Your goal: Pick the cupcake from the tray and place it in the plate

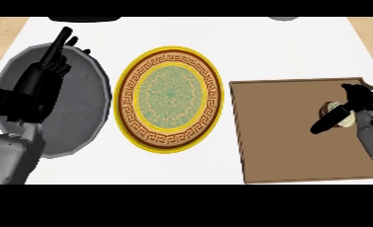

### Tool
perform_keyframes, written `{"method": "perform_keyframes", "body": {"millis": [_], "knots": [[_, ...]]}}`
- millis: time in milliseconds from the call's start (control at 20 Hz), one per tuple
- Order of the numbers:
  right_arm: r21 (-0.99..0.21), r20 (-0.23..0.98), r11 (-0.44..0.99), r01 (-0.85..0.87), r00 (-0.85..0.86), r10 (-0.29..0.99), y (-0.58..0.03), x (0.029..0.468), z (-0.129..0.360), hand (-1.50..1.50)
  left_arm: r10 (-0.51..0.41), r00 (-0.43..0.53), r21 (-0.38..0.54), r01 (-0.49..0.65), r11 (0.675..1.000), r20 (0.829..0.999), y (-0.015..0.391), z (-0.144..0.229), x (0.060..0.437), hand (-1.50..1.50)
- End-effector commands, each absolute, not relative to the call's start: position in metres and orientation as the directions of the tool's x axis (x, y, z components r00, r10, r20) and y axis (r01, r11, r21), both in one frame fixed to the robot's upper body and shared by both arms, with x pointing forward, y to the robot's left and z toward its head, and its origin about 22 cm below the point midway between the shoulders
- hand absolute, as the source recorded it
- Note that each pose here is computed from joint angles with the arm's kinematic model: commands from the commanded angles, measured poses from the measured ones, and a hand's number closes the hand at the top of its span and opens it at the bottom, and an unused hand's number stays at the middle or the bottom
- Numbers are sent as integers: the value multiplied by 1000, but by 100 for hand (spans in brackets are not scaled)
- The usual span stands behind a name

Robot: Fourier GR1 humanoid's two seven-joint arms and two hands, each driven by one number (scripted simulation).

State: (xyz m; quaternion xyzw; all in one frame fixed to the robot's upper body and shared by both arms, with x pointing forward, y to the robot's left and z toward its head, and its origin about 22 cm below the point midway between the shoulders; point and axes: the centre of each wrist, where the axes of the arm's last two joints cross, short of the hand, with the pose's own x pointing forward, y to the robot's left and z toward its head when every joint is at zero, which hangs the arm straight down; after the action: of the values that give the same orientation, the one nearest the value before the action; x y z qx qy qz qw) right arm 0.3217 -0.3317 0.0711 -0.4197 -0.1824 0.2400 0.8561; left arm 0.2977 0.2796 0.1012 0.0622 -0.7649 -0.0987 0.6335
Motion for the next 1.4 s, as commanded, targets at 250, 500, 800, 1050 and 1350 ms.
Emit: {"method": "perform_keyframes", "body": {"millis": [250,500,800,1050,1350], "knots": [[-816,84,523,-248,843,531,-336,324,45,150,-233,-183,243,34,969,955,295,120,310,0],[-940,49,299,-162,804,592,-340,324,46,150,-217,-180,230,51,972,959,281,107,295,0],[-949,62,264,-174,717,695,-273,243,29,150,-235,-156,236,-17,972,959,309,107,290,0],[-975,64,186,-119,654,754,-253,172,23,150,-245,-141,241,-48,969,959,307,97,285,0],[-963,249,263,55,556,793,-211,118,83,150,-233,-150,232,-26,972,961,302,97,280,0]]}}
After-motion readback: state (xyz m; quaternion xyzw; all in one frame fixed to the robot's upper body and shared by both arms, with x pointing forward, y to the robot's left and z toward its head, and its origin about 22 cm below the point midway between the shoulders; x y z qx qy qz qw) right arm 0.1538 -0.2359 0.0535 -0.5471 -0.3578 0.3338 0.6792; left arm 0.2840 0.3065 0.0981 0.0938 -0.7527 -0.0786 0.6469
